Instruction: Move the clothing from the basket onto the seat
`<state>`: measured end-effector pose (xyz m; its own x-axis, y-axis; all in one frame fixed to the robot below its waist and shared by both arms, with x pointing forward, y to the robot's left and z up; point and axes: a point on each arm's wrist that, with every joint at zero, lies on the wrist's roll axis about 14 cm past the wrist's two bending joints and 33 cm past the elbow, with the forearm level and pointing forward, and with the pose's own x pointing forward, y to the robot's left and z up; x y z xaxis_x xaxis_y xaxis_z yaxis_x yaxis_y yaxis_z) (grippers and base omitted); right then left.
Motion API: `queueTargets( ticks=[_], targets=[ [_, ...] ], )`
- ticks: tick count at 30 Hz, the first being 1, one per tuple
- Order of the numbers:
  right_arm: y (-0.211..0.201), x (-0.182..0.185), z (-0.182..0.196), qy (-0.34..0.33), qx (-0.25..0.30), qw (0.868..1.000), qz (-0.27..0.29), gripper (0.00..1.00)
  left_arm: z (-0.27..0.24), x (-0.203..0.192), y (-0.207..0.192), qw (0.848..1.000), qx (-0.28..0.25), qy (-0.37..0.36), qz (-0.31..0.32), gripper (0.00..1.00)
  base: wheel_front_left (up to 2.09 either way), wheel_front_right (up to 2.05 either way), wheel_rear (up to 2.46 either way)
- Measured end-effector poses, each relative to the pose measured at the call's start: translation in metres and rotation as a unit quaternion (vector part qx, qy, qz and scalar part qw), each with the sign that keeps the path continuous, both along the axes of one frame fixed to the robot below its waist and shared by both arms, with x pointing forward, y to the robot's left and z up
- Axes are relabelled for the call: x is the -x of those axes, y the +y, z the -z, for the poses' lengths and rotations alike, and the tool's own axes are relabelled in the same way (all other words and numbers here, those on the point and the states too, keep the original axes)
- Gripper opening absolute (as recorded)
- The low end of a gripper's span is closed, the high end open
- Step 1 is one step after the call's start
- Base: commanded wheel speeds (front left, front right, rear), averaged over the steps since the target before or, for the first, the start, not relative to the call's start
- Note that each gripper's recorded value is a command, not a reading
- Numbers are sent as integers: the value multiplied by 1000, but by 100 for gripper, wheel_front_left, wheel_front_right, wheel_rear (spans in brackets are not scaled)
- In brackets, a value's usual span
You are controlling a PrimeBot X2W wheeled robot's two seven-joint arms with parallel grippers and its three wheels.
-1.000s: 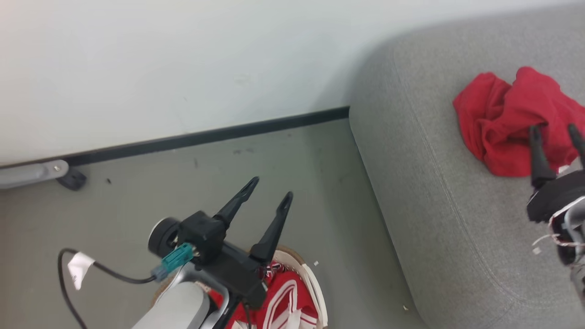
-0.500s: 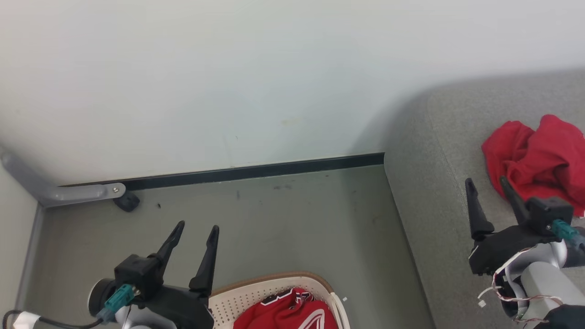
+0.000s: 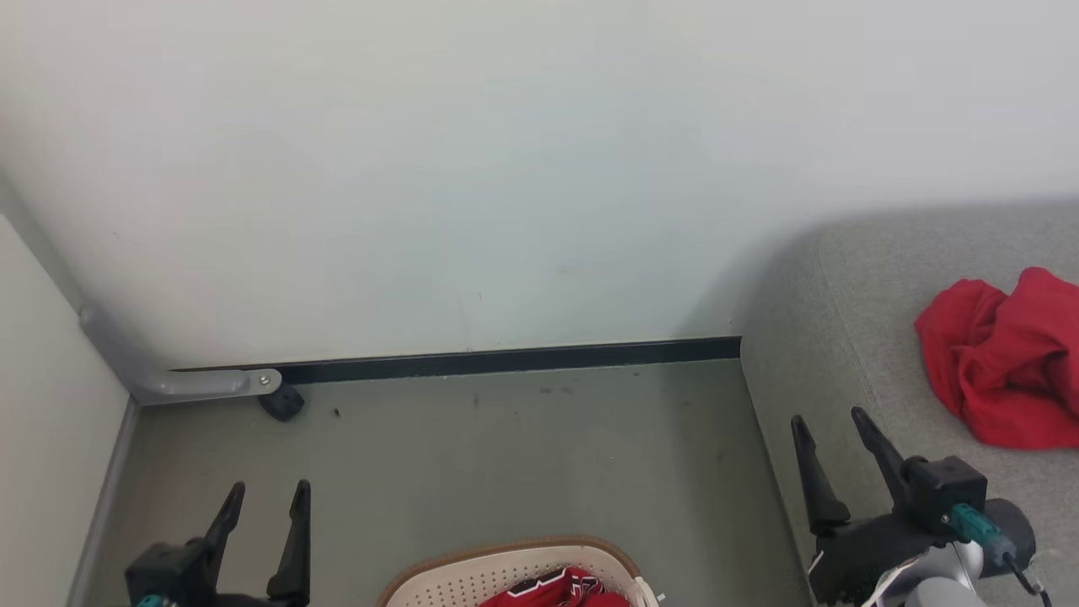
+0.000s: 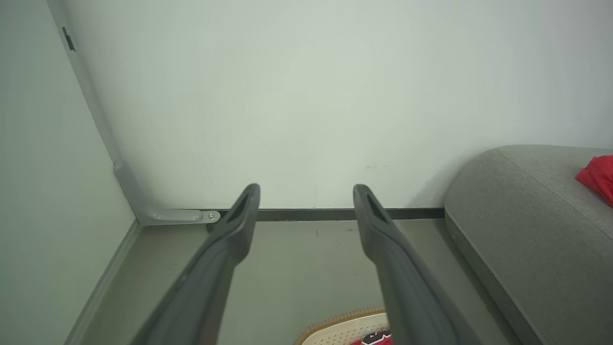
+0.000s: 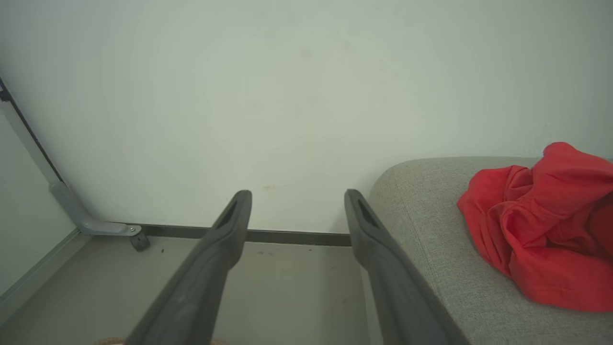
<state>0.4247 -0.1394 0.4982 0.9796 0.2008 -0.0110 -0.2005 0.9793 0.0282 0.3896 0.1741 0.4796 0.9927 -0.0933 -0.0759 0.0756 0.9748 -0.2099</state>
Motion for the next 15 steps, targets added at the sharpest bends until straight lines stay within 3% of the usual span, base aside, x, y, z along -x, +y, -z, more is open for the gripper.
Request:
queueTargets(
  ticks=[15],
  targets=[
    [16, 43, 0, -16, -7, 1000, -7, 100, 9, 33, 20, 999, 10, 7, -44, 100, 0, 0, 0]
  ],
)
